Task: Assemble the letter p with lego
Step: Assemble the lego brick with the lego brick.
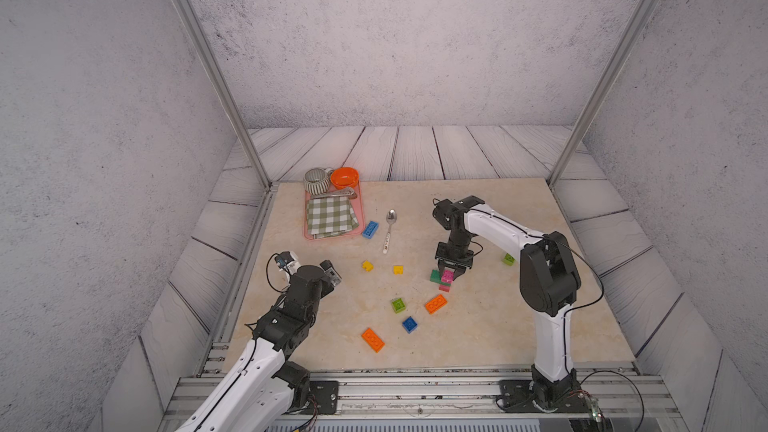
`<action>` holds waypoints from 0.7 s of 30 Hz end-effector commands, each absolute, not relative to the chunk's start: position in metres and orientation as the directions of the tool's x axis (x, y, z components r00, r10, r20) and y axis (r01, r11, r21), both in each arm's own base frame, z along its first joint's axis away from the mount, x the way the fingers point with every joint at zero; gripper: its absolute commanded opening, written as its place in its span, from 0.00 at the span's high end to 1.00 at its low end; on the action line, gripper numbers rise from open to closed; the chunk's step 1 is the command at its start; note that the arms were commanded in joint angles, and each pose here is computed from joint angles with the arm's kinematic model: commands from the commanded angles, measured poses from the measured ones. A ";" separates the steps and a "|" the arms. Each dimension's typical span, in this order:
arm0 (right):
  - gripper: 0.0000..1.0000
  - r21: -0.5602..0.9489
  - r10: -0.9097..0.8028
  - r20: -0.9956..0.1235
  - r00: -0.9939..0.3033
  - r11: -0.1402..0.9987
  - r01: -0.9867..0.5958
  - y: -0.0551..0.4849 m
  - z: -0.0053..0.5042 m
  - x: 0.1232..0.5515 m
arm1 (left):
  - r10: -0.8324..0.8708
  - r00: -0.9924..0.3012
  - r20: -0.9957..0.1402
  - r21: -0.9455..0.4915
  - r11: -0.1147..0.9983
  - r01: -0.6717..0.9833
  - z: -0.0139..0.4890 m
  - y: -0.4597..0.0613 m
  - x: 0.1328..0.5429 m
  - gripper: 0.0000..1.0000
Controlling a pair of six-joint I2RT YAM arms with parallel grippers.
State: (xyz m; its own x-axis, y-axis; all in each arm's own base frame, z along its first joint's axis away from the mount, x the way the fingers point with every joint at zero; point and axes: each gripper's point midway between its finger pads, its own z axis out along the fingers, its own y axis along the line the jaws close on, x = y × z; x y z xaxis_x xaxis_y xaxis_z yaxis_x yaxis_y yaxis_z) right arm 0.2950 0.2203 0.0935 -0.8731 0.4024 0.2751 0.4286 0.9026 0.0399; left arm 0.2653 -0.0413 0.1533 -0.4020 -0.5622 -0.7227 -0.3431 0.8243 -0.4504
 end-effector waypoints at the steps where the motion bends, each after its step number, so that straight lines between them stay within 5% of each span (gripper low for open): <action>1: 1.00 -0.009 0.368 0.281 -0.886 0.925 0.381 0.210 0.092 0.291 | -0.549 -0.399 -0.734 -0.428 0.831 -0.356 0.150 -0.036 0.263 0.02; 21: 1.00 -0.028 0.278 0.319 -0.906 0.958 0.284 0.210 0.069 0.293 | -0.545 -0.398 -0.738 -0.422 0.833 -0.358 0.150 -0.035 0.264 0.02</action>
